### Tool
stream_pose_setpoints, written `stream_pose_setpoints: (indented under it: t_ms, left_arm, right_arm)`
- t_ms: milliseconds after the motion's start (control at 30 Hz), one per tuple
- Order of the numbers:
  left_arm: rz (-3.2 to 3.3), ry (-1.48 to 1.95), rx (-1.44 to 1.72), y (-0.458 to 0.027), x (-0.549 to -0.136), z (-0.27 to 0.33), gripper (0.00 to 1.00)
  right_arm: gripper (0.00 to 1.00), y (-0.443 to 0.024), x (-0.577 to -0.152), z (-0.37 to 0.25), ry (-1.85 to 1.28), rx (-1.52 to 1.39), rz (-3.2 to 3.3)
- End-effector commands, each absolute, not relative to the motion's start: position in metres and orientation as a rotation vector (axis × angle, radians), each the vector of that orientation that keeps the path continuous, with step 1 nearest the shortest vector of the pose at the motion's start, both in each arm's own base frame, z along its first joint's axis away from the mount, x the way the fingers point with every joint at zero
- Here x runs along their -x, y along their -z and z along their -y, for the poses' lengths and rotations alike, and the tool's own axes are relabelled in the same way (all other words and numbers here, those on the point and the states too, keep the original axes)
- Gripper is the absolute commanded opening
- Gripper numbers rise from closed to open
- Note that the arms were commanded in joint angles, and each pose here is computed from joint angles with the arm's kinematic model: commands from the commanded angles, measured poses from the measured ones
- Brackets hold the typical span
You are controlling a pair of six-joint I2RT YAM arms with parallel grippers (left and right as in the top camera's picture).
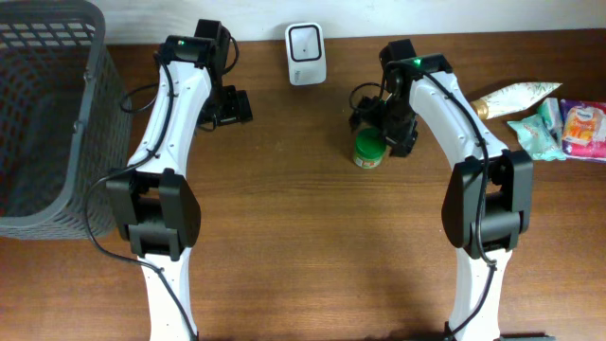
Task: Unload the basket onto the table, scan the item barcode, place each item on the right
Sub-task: 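Grasp the jar with the right gripper and lift it, then hold the jar up in front of the scanner with the right gripper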
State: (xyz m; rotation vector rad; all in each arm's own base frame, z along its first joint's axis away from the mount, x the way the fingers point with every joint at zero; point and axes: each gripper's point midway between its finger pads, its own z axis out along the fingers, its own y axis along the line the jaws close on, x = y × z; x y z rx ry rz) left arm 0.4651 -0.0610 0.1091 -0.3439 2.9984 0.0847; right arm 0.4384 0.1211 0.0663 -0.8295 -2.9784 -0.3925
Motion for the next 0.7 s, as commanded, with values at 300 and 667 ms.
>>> stream_pose_setpoints:
  t_ms: [300,667]
  left_arm:
    - [-2.999,-0.109,0.360,-0.108,-0.464,0.058,0.99]
    - [-2.999,-0.109,0.360,-0.108,-0.464,0.058,0.99]
  right_arm:
    - [0.68,-0.052,-0.431,-0.135,0.354,0.781,2.999]
    - [0.60,-0.090,-0.448,-0.161,0.781,0.765,2.875]
